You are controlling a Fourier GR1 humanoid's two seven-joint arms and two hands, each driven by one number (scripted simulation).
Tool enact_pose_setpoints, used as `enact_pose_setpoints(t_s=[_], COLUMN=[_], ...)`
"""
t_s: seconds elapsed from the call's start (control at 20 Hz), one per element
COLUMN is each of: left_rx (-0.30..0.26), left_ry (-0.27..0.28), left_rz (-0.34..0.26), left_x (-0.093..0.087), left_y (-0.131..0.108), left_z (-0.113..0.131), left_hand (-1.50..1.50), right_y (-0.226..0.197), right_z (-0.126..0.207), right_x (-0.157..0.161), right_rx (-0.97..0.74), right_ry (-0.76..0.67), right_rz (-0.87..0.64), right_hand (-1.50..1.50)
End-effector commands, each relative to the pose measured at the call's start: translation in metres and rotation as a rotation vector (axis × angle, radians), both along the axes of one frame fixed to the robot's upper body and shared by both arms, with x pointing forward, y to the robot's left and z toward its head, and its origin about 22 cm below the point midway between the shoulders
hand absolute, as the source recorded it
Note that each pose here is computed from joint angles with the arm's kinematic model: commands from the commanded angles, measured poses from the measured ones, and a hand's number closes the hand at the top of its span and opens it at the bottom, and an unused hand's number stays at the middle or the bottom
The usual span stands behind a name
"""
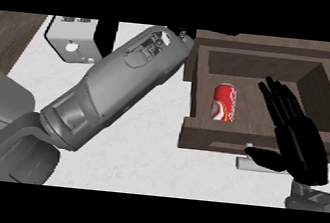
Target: Pick up the can, place it into the drawer and close the drawer
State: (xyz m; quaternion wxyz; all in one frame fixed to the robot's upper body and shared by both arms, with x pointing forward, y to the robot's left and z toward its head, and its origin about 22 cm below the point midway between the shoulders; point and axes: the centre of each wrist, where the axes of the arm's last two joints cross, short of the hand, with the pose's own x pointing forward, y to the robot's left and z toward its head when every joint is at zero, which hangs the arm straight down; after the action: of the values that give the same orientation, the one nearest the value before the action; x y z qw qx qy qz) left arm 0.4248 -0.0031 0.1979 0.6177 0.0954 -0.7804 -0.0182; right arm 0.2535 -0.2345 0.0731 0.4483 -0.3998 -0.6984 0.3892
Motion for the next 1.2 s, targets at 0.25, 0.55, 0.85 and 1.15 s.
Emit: enact_pose_setpoints(t_s=[0.25, 0.55, 0.85, 1.15], left_rx=[0.006, 0.018, 0.019, 0.014], left_ry=[0.018, 0.016, 0.029, 0.051], left_rz=[0.028, 0.032, 0.007, 0.008], left_x=[0.000, -0.005, -0.014, -0.023], left_y=[0.047, 0.073, 0.079, 0.091], left_z=[0.020, 0.016, 0.041, 0.024], left_hand=[-1.50, -1.50, -1.50, -1.50], right_y=[0.004, 0.002, 0.002, -0.007], right_z=[-0.046, -0.074, -0.062, -0.065], right_x=[0.045, 0.059, 0.097, 0.117], right_rx=[-0.001, -0.060, -0.115, -0.104], right_ry=[0.006, -0.007, -0.030, -0.101], right_rz=[-0.081, -0.131, -0.160, -0.204], right_hand=[-1.50, -1.50, -1.50, -1.50])
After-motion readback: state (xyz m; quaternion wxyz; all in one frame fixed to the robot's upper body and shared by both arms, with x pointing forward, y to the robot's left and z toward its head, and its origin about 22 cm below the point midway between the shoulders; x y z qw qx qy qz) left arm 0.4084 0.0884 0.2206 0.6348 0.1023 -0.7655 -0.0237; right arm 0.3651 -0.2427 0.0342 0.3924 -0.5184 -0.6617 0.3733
